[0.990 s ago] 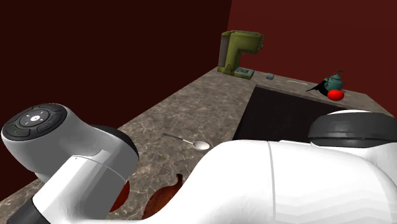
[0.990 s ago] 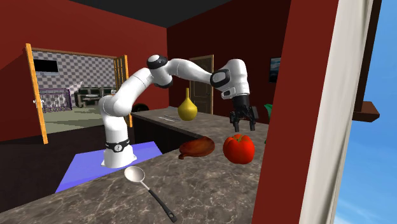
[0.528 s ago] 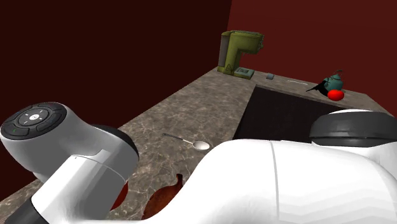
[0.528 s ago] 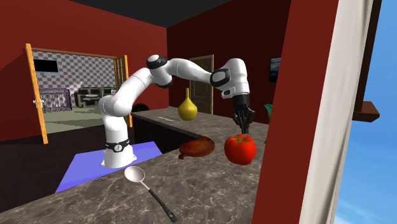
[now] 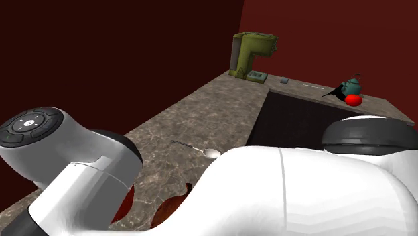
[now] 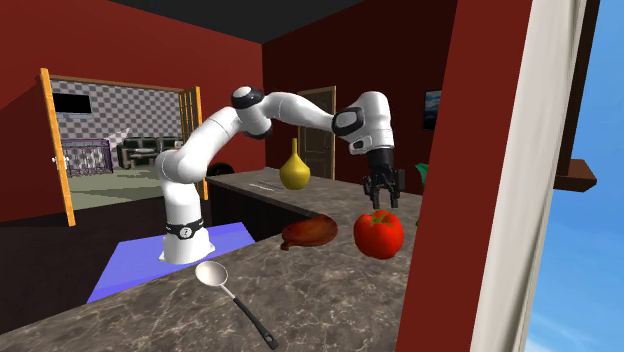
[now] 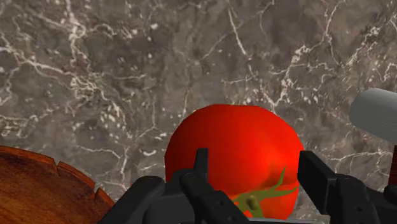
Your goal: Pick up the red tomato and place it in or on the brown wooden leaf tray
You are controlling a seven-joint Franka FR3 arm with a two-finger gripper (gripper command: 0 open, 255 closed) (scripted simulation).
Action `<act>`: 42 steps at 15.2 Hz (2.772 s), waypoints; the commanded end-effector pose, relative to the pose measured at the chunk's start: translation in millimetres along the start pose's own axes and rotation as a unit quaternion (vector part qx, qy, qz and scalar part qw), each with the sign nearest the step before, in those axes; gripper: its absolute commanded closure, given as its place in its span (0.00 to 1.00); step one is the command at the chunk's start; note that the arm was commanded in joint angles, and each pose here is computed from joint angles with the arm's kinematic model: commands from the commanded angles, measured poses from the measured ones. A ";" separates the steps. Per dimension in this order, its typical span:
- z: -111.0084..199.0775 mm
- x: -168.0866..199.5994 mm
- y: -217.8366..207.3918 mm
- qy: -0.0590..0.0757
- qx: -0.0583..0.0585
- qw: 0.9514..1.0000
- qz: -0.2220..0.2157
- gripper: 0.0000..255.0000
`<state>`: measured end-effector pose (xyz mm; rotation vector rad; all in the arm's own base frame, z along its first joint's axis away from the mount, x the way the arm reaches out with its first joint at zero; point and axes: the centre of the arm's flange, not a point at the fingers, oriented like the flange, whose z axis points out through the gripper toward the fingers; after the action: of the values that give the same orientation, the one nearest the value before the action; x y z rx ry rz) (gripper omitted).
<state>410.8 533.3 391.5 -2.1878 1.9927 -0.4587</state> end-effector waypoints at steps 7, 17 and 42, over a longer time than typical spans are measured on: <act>51.6 -5.0 -48.5 0.270 -0.113 0.936 -0.197 0.00; 84.7 17.0 -44.4 0.270 -0.113 0.936 -0.197 0.00; 35.0 23.6 -60.7 0.270 -0.113 0.936 -0.197 1.00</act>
<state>481.2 513.8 375.0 -2.8711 1.8948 -1.0297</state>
